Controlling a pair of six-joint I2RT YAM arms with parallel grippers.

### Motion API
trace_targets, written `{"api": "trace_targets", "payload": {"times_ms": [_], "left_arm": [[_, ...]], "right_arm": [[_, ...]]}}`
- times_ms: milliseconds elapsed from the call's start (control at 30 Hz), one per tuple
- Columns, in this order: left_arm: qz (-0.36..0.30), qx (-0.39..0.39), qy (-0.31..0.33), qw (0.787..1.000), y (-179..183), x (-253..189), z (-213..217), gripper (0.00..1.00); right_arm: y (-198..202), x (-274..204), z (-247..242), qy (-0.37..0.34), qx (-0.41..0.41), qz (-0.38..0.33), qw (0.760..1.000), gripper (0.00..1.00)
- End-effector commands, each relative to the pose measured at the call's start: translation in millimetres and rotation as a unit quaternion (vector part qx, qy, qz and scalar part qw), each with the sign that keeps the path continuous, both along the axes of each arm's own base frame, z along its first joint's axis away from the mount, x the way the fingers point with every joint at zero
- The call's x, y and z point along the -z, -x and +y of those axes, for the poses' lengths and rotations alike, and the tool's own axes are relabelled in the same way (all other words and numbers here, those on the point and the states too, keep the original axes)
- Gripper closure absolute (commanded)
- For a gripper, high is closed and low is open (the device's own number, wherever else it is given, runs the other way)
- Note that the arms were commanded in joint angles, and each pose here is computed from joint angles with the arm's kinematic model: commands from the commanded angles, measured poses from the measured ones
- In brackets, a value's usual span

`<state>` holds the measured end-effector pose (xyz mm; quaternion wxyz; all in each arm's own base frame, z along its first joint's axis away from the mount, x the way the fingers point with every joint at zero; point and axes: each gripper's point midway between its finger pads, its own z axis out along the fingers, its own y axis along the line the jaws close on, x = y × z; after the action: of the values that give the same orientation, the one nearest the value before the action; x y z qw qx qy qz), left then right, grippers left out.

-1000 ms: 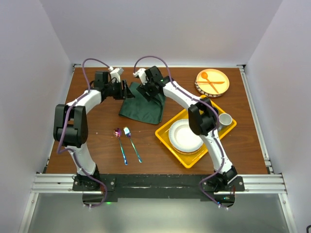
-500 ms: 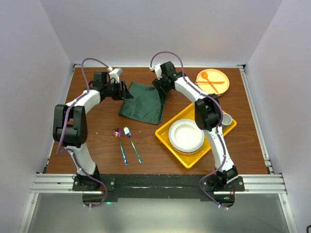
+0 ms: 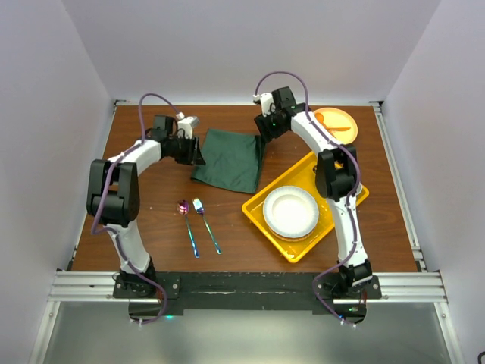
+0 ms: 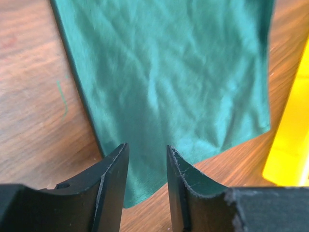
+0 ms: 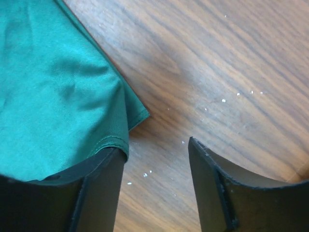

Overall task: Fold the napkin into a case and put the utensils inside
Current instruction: Fold the rectangle-folded napkin at the center of the board.

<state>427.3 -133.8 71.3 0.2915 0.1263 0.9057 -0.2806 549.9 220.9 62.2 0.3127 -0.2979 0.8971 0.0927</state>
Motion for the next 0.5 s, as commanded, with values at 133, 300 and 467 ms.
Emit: {"api": "trace_targets", "payload": {"times_ms": [133, 300, 467], "left_arm": [[-0.032, 0.036, -0.038, 0.998, -7.6, -3.0, -12.8, 0.58], [-0.043, 0.027, -0.074, 0.996, -16.3, -0.3, -3.3, 0.57], [-0.043, 0.035, -0.083, 0.995, -10.6, 1.9, -0.2, 0.48]], "right_arm": [[1.9, -30.5, 23.7, -0.068, -0.026, -0.004, 0.997, 0.63], [0.3, -29.9, 31.3, -0.091, -0.017, 0.001, 0.996, 0.76], [2.6, -33.3, 39.4, -0.113, -0.021, 0.006, 0.993, 0.80]]}}
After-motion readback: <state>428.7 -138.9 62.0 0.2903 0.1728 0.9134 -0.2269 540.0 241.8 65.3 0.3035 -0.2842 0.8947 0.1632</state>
